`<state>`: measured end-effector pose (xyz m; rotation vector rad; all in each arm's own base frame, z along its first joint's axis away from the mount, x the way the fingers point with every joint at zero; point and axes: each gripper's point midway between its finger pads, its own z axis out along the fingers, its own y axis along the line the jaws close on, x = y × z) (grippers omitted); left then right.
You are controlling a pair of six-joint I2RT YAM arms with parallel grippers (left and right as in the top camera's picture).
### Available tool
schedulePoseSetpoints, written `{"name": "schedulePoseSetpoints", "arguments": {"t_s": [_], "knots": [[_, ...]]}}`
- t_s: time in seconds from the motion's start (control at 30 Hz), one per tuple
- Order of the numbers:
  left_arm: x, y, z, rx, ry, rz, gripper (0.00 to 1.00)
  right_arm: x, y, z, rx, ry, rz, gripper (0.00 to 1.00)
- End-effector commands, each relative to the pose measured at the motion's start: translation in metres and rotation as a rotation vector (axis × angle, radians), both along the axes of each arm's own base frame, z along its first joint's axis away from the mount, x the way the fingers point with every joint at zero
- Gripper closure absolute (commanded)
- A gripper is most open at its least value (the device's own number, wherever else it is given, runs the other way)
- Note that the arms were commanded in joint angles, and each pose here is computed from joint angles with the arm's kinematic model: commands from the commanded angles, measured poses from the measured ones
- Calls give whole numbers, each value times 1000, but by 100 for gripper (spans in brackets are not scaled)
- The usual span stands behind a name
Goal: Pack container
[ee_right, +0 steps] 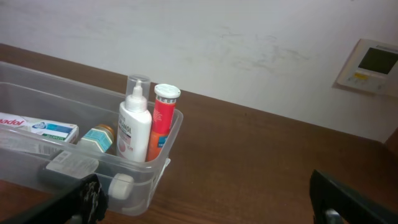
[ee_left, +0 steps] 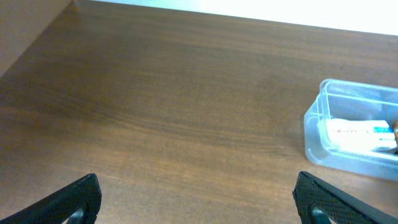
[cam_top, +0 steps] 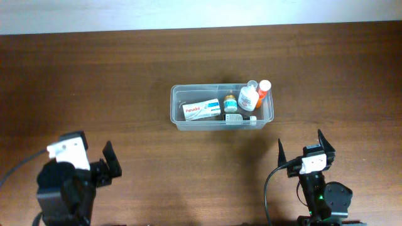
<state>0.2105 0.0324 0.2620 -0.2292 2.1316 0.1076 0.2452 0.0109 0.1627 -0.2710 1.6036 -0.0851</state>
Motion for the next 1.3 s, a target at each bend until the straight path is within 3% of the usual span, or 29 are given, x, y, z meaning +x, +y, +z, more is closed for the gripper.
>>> {"name": "schedulePoseSetpoints", "arguments": {"t_s": [0.0, 0.17, 0.43, 0.57, 0.73, 1.27], "knots": [[-21, 3, -27, 26, -9, 12, 1, 0, -1, -1, 10, 1, -7, 2], [-26, 2, -64, 28, -87, 9, 0, 0, -1, -1, 10, 1, -7, 2], [20, 5, -75, 50, -469, 13, 0, 0, -1, -1, 10, 1, -7, 2], [33, 2, -81, 50, -580, -4, 0, 0, -1, -1, 10, 1, -7, 2], [34, -6, -105, 29, -497, -54, 0, 0, -1, -1, 10, 1, -7, 2], [34, -6, -104, 29, -499, -53, 0, 0, -1, -1, 10, 1, -7, 2]]}}
